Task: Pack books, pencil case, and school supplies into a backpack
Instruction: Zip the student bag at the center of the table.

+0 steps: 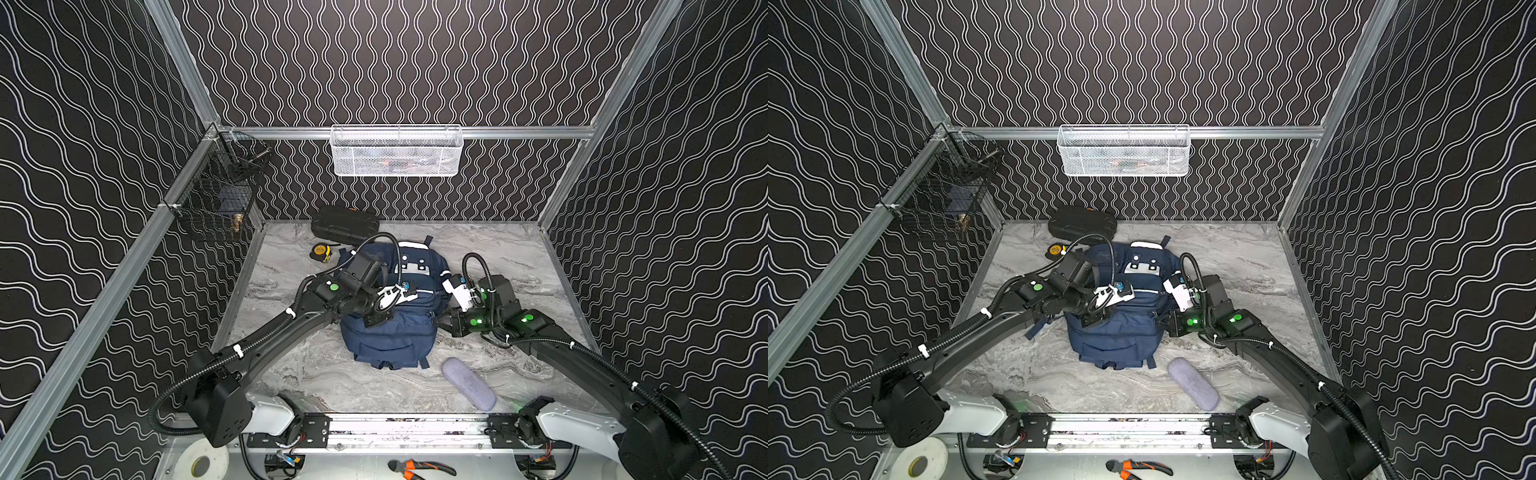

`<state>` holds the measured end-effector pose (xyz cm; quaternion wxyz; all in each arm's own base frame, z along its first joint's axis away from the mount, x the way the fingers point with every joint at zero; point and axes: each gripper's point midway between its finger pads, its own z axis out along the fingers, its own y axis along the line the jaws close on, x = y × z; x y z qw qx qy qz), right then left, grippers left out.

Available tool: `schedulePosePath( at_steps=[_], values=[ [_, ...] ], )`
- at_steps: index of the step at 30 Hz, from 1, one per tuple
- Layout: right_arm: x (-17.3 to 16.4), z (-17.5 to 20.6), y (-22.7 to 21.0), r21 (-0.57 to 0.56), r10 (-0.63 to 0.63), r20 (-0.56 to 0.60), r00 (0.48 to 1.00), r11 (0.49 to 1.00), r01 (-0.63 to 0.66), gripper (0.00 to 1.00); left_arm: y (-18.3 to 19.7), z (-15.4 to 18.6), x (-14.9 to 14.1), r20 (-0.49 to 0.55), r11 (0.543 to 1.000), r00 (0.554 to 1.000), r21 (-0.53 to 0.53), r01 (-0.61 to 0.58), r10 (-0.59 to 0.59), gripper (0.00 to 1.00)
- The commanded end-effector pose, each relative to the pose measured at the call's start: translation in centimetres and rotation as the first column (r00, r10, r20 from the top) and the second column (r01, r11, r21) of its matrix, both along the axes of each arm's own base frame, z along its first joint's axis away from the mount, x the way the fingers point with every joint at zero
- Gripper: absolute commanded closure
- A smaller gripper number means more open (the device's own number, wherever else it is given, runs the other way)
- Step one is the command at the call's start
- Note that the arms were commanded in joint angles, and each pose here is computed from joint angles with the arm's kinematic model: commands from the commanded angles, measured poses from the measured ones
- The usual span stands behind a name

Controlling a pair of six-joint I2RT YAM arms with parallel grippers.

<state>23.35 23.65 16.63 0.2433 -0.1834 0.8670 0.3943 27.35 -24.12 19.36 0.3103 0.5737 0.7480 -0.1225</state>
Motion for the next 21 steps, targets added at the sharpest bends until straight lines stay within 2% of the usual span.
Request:
schedulePosePath(
  at_steps=[1,9,13,16,21],
  values=[
    [1.1,-0.5,-1.5,-0.073,-0.102,0.020,0.995,0.992,0.103,1.00,0.2,1.1,0.7,0.055,1.000,0.998,-0.021,-0.014,0.015,1.00],
    [3.0,-4.6,-7.1,-0.246,-0.334,-0.095,0.938,0.921,0.303,1.00,1.0,2.4,0.2,0.088,0.999,0.996,-0.038,-0.005,0.008,1.00],
    [4.7,-5.3,-9.3,-0.252,-0.431,-0.153,0.889,0.887,0.386,1.00,1.0,3.1,-0.2,0.097,0.998,0.995,-0.055,0.005,0.001,1.00],
    [6.6,-5.6,-10.7,-0.279,-0.492,-0.145,0.858,0.853,0.442,1.00,1.1,3.3,-0.6,0.095,0.997,0.995,-0.071,0.013,-0.006,1.00],
    [9.2,-6.1,-11.6,-0.332,-0.527,-0.160,0.834,0.825,0.457,1.00,1.3,2.8,-1.4,0.093,0.997,0.995,-0.064,0.043,-0.037,1.00]
  ],
)
